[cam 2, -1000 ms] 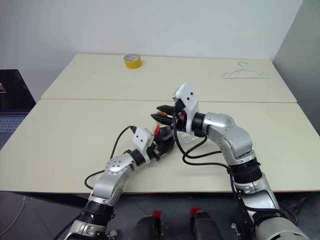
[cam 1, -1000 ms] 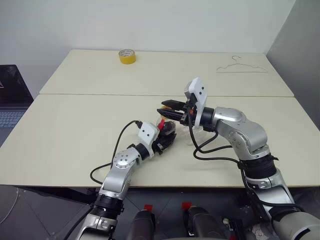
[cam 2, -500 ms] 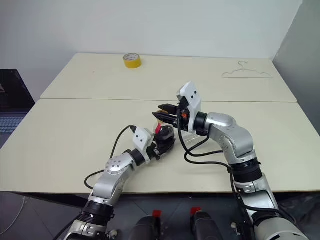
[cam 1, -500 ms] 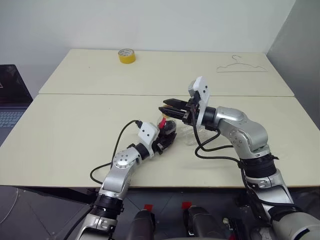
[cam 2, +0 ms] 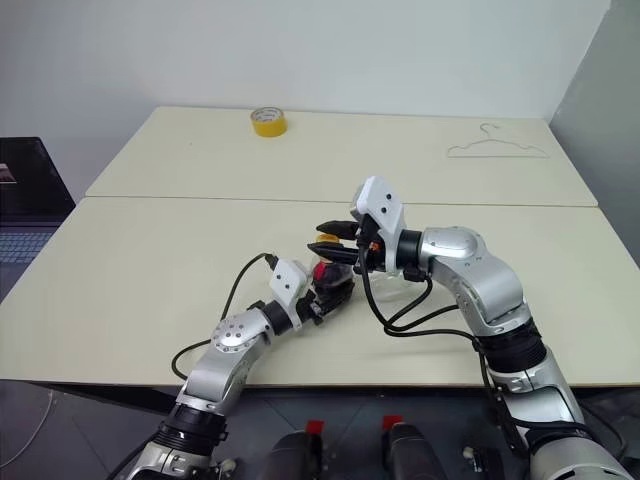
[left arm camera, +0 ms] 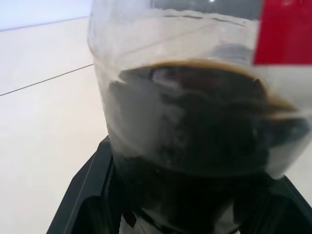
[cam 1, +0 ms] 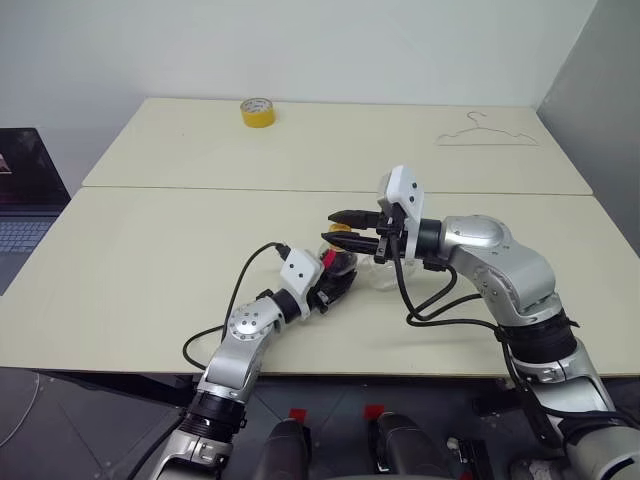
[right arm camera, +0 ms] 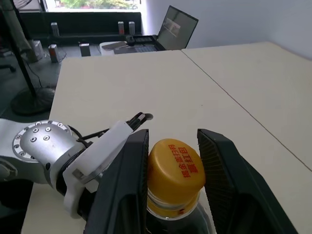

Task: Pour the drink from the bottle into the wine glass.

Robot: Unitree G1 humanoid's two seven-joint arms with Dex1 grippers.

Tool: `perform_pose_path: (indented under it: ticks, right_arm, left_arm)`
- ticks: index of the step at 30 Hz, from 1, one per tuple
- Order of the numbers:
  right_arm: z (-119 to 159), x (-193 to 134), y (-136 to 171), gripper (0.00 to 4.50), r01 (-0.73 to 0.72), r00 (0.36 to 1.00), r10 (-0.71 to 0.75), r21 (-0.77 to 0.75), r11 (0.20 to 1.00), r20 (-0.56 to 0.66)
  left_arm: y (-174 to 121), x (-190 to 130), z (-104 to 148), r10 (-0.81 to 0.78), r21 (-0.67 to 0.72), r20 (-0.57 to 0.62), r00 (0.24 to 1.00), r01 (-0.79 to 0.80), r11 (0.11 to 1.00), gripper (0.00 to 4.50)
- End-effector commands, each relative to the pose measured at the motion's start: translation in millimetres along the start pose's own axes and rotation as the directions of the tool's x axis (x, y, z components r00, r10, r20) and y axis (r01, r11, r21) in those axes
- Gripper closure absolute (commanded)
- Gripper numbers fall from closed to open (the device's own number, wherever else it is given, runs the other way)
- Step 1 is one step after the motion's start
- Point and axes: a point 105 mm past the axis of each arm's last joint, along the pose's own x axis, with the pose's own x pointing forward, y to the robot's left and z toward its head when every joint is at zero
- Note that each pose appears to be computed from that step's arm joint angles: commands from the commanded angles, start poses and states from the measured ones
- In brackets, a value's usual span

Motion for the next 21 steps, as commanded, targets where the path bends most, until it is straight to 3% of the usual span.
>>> perform_pose_path:
  ticks: [1,21]
  right_arm:
    - [19,-1,13,3.25,-0.062,0.997,0.066,-0.105,0.992,0.038]
    - [29,0,5,3.25,-0.032,0.996,0.039,-0.093,0.995,0.083]
  left_arm:
    - [-7,-18,-63,0.003,-0.091,-0.228,0.974,-0.024,0.996,1.87]
    - [-8,-19,-64,0.006,-0.093,-0.231,0.973,-0.028,0.995,1.87]
